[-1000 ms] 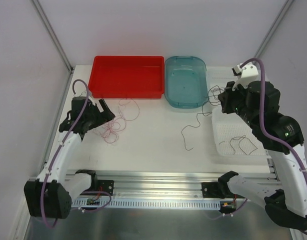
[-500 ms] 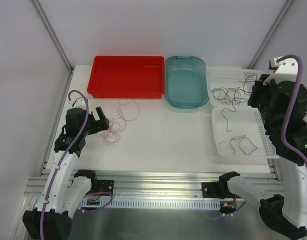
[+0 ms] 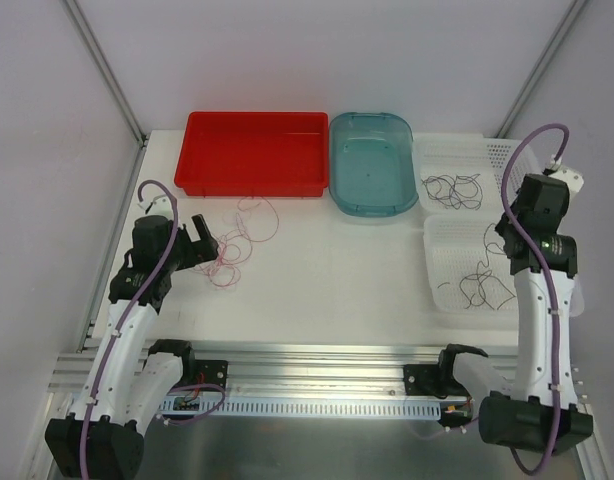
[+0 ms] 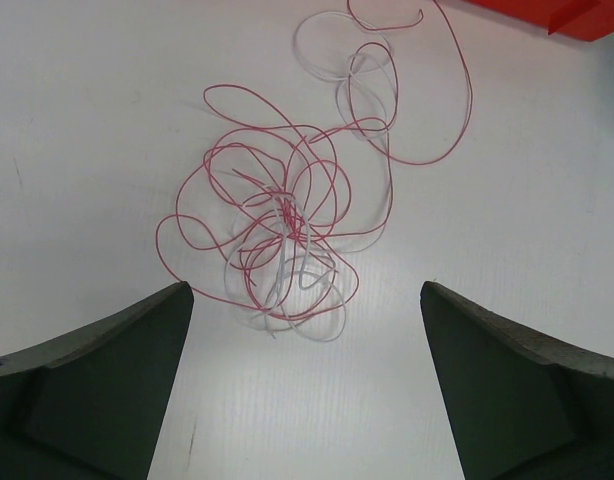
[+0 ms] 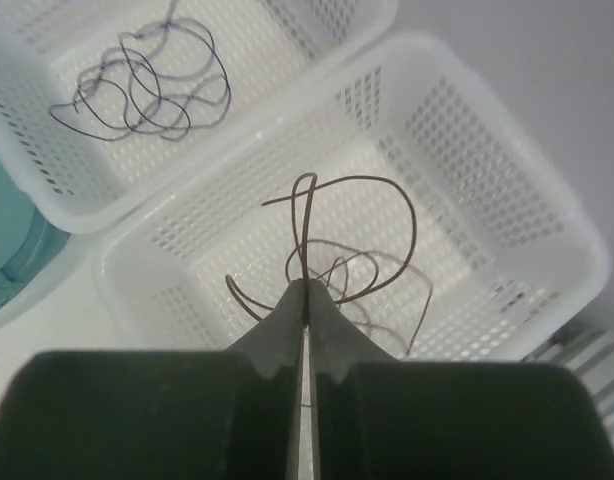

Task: Untangle the cables

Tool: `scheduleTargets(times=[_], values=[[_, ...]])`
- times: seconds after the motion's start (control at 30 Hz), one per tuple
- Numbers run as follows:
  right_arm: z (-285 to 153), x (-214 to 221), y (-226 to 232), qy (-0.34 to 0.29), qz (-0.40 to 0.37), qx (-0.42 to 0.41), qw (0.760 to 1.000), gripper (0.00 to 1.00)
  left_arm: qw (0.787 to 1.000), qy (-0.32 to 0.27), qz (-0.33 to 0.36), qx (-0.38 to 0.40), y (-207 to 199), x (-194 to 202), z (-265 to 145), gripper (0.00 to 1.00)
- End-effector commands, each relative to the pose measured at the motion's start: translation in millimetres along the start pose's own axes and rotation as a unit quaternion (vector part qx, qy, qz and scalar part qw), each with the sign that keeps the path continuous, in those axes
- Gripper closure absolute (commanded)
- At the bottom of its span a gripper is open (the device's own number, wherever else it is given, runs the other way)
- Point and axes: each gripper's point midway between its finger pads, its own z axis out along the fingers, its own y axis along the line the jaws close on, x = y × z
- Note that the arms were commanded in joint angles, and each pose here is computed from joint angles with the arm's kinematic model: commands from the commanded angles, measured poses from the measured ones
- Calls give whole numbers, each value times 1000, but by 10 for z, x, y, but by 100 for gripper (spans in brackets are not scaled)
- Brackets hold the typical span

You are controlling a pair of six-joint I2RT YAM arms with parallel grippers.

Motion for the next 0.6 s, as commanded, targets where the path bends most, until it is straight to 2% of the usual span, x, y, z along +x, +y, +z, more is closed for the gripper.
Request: scheduleTargets(times=[0.0,0.1,0.13,0.2,0.23,0.27,0.43,0.53,0.57], values=[[389,442,48,74,122,-5,990,96,1000,4,13,5,-11,18,17,1],[600,816,47,150,172,-6,974,77,1000,10,13,8,-18,40,31,1],[672,951,-1,176,187,5,966,58,1000,11,12,8,-21,40,34,1],[668,994,4,185,191,4,964,31,1000,15,12,10,-28,52,47,1],[628,962,3,176,194,0,965,9,1000,18,12,11,-29,64,54,1],[599,935,1,172,195,-2,966,2,1000,21,12,11,-32,72,64,1],[348,701,71,138,190,-43,971,3,999,41,11,23,-79,121,110,1],[176,588,209,112,175,-85,974,3,998,64,3,29,-104,201,172,1],[85,579,346,114,165,-125,972,3,997,71,2,35,-127,226,181,1]])
